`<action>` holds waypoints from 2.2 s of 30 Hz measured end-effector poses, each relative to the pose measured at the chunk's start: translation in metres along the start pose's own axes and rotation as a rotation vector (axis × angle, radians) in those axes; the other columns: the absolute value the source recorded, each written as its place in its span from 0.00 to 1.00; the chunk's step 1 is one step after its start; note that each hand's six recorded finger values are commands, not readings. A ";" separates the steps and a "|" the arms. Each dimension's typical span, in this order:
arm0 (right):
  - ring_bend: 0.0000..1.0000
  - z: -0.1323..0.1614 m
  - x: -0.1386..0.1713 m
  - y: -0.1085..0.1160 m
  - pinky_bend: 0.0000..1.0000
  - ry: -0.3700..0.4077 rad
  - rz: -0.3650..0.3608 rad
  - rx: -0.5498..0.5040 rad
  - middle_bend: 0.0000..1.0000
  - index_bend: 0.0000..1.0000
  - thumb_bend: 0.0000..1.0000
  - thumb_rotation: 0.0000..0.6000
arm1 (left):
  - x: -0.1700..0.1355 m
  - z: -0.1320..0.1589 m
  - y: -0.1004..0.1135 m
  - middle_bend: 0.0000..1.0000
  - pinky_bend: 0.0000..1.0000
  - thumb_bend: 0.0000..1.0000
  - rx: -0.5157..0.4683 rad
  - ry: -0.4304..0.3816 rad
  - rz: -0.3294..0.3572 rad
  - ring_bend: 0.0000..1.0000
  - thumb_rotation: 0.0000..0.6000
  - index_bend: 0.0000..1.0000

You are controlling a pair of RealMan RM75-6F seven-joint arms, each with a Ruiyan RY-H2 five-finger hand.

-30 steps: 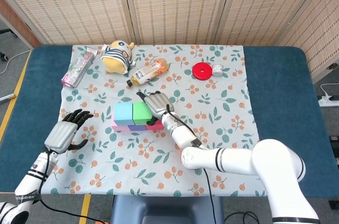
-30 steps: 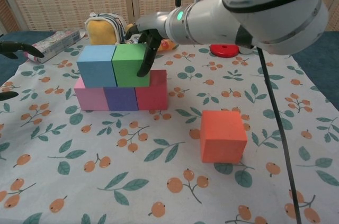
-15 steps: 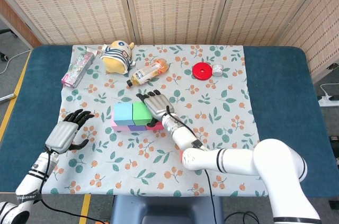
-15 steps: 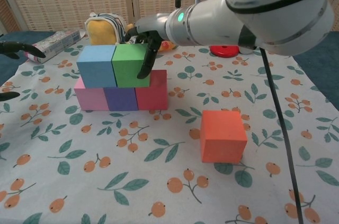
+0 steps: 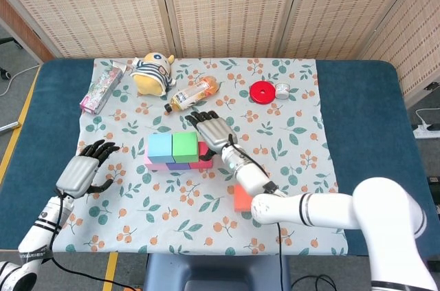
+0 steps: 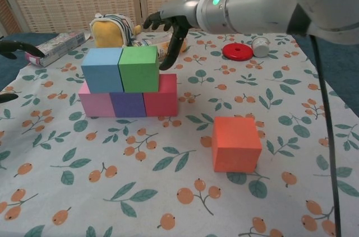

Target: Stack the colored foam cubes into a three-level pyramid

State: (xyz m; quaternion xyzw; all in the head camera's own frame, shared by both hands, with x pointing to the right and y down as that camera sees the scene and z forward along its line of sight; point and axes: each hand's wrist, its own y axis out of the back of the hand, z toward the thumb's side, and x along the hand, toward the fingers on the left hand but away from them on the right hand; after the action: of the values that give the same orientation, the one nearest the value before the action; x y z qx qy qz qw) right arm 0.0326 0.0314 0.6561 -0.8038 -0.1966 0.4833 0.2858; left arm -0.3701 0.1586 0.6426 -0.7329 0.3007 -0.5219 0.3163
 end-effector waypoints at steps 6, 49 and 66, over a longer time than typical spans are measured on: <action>0.00 -0.049 0.034 0.020 0.01 -0.034 -0.051 -0.050 0.03 0.00 0.10 1.00 | -0.001 -0.003 0.001 0.10 0.14 0.32 0.004 0.013 0.002 0.04 1.00 0.15; 0.10 -0.123 0.176 -0.113 0.13 0.106 0.060 -0.030 0.15 0.00 0.00 1.00 | -0.027 -0.046 0.019 0.10 0.12 0.32 0.104 0.124 0.114 0.04 1.00 0.17; 0.10 -0.108 0.154 -0.130 0.13 0.126 0.057 -0.023 0.16 0.05 0.00 1.00 | -0.091 -0.081 0.012 0.10 0.12 0.32 0.062 0.197 0.193 0.04 1.00 0.17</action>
State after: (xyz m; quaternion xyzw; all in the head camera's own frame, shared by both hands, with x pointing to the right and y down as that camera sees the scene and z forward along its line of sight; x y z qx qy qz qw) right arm 0.1937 0.1919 0.6786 -0.8411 -0.1607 0.4373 0.2747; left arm -0.4736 0.2088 0.6015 -0.6357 0.3831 -0.5675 0.3564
